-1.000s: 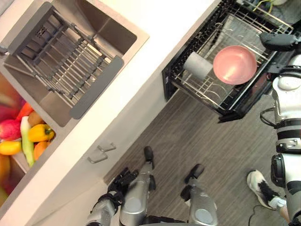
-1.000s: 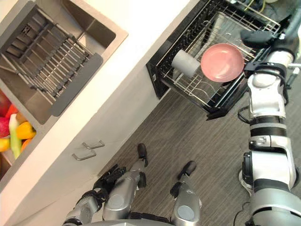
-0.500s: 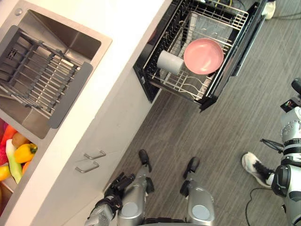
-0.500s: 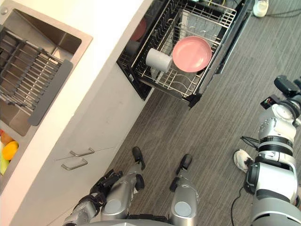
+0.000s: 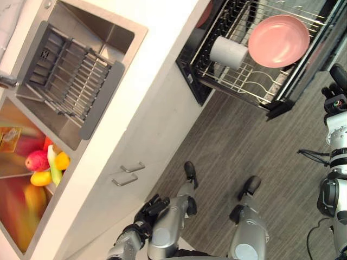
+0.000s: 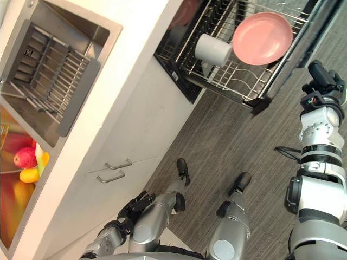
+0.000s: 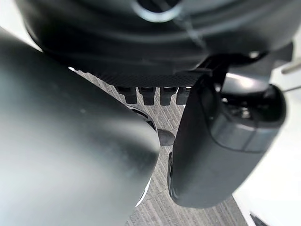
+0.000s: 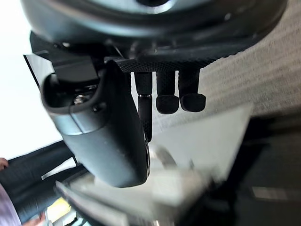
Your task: Walk over to the sink, pick up the cup, carry it to the dishwasher, place the cup inside the dishwasher, then close the dishwasher door
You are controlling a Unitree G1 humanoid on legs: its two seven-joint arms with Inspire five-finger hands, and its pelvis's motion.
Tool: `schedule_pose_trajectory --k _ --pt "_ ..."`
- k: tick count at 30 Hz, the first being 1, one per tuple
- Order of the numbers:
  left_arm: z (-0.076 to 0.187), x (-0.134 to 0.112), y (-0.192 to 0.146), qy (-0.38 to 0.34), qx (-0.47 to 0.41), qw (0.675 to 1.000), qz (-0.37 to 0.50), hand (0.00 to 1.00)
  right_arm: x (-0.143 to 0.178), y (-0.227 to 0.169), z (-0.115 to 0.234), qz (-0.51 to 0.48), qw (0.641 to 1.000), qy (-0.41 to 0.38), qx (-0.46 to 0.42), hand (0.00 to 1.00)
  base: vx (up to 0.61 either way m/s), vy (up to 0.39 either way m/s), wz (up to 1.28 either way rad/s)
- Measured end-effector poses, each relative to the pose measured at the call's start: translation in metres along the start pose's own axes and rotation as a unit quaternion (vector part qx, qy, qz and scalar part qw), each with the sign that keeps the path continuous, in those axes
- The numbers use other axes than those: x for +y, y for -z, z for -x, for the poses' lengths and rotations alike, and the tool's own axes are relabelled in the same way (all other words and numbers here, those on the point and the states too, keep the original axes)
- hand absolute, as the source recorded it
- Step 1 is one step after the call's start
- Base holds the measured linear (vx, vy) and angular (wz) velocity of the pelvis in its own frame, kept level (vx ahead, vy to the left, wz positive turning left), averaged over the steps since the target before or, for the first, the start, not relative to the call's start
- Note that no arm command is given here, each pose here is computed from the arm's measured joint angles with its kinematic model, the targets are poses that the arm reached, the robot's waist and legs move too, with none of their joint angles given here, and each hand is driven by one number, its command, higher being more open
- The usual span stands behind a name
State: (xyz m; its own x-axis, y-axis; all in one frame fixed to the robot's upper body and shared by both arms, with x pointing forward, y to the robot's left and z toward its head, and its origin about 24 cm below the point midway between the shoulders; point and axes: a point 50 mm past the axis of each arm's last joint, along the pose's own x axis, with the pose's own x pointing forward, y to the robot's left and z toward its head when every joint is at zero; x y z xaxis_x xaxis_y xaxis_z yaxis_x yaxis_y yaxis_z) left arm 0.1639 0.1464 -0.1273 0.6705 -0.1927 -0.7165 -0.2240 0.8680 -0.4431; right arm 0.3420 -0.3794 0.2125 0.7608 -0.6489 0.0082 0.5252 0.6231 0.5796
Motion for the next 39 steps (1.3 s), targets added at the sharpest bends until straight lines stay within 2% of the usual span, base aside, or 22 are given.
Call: schedule_pose_trajectory --k 4,13,22,23,29,30,39 --pt "0.0 -0.001 0.001 0.001 0.001 1.0 0.005 1.0 0.008 -0.007 -0.001 0.001 1.0 0.0 -0.007 0.0 0.03 0.049 0.16" --pt "-0.002 -0.011 0.007 0.013 0.005 1.0 -0.002 1.0 0.026 -0.018 -0.005 0.075 0.997 0.021 -0.016 0.0 0.03 -0.018 0.38" --pt "-0.002 -0.016 0.007 0.053 0.0 0.999 0.008 1.0 0.077 -0.025 -0.002 0.143 0.989 -0.013 -0.028 0.0 0.07 -0.095 0.41" --pt "-0.002 -0.016 0.007 0.053 0.0 0.999 0.008 1.0 0.072 -0.025 -0.004 0.14 0.99 0.01 -0.025 0.0 0.05 -0.094 0.24" --pt "0.0 -0.015 0.008 0.059 -0.004 0.998 0.008 1.0 0.071 -0.028 -0.004 0.176 0.984 0.014 -0.028 0.0 -0.03 -0.064 0.05" --pt "0.0 -0.014 0.008 0.06 -0.006 0.998 0.008 1.0 0.072 -0.028 -0.004 0.18 0.983 0.014 -0.028 1.0 -0.06 -0.074 0.02" --pt "0.001 -0.013 0.009 0.064 -0.013 0.998 0.008 1.0 0.078 -0.027 -0.003 0.235 0.971 0.008 -0.047 1.0 -0.04 -0.084 0.0"
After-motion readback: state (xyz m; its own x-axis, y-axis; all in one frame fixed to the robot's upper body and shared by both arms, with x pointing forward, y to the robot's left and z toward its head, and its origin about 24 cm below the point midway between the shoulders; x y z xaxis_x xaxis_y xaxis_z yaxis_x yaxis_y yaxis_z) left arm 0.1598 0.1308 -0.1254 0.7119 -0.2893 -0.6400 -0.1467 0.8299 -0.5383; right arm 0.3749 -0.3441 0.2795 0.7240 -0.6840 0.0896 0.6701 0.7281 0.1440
